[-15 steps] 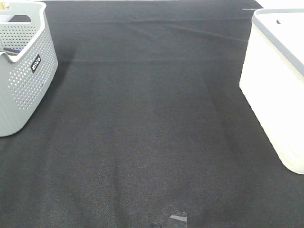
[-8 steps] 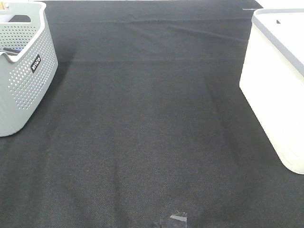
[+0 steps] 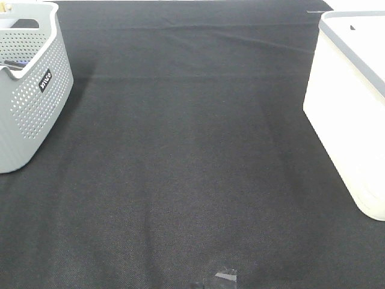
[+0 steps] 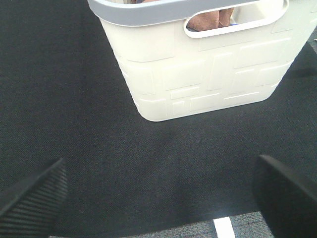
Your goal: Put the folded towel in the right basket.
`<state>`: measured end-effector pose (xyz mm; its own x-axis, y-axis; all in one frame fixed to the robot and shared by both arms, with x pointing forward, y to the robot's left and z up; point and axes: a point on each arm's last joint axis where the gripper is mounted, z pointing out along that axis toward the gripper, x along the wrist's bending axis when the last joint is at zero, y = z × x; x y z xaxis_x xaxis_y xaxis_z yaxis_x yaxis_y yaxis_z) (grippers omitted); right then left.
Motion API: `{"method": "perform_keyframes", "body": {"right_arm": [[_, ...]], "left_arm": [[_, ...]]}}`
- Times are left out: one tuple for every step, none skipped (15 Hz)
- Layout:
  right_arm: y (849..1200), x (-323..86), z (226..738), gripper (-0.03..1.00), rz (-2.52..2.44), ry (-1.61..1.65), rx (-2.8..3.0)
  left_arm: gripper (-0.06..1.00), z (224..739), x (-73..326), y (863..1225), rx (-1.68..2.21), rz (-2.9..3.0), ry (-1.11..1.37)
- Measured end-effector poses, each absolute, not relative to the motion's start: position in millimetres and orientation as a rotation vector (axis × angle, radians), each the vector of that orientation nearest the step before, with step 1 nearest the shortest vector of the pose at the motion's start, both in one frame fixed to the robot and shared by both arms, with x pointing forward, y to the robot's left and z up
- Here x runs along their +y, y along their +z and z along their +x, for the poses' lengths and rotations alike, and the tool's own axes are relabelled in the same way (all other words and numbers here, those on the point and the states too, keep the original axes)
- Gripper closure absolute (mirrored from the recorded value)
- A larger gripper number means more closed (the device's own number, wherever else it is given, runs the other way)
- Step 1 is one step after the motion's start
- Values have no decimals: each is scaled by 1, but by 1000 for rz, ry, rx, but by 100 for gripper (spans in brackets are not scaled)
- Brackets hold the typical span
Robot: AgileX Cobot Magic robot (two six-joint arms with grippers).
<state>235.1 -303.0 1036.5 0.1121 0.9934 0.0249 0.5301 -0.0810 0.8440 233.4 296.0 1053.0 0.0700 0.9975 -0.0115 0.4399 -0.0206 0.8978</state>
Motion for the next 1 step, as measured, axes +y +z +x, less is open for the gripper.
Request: {"method": "perform_keyframes", "body": {"right_arm": [[1037,-303,235,0,1701,852,1499]], "left_arm": [[-4,233,296,1053,1476,1572,908]]}}
